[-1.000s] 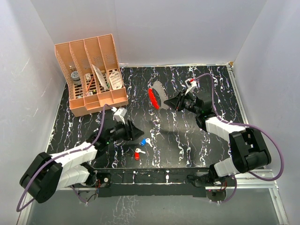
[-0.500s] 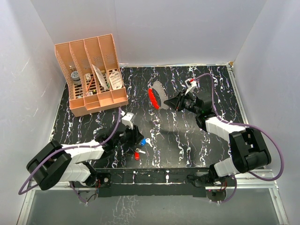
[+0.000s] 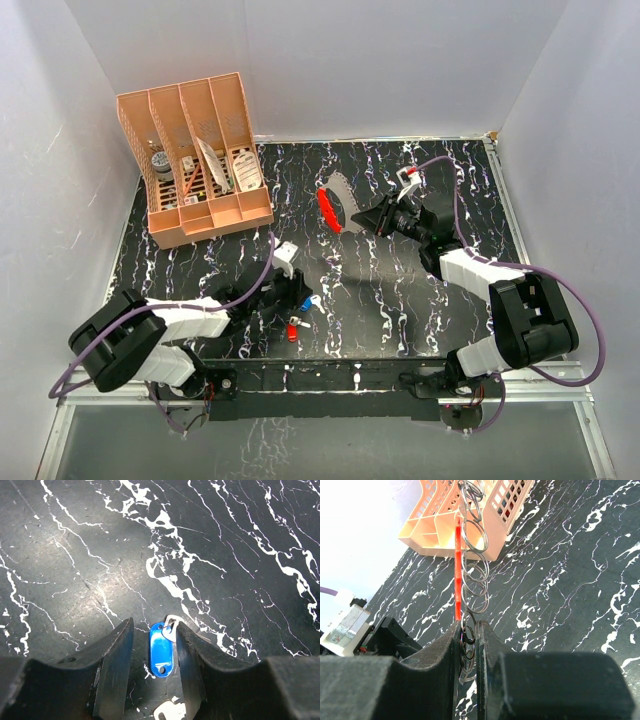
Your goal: Put the keys on the keyring
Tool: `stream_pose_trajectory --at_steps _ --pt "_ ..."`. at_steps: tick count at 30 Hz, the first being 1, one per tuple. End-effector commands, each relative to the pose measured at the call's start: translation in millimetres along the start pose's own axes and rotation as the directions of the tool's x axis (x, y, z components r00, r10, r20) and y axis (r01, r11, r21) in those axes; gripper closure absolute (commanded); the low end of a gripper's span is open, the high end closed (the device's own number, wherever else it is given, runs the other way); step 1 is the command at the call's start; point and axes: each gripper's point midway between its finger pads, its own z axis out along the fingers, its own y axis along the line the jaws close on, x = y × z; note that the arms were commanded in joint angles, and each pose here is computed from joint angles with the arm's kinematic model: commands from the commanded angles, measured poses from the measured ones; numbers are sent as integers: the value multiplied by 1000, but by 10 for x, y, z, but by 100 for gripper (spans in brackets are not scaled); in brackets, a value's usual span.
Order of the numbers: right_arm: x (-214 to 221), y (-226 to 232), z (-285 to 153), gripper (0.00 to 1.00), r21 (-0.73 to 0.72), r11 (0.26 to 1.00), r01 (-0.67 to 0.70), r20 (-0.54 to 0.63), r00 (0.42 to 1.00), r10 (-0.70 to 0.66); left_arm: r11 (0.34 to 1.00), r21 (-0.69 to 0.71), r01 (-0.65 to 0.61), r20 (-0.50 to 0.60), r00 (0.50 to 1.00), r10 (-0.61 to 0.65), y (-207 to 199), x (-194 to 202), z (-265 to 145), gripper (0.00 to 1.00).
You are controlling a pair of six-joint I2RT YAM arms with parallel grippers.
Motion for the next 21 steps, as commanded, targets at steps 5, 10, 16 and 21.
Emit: stream_pose_trajectory --at_steps 5,10,16,21 --pt "-308 141 -2 100 -55 995 78 86 994 -73 993 93 -78 43 996 74 -184 -88 42 68" --pt "-302 136 -3 100 -60 995 76 86 994 -71 989 115 -88 24 996 86 -216 -19 78 70" --pt "-291 127 -2 100 -64 995 72 82 994 -66 987 118 -106 2 994 106 -220 47 105 68" --pt "-279 110 -9 100 -61 996 68 80 995 -63 986 115 -117 1 993 118 -213 67 111 67"
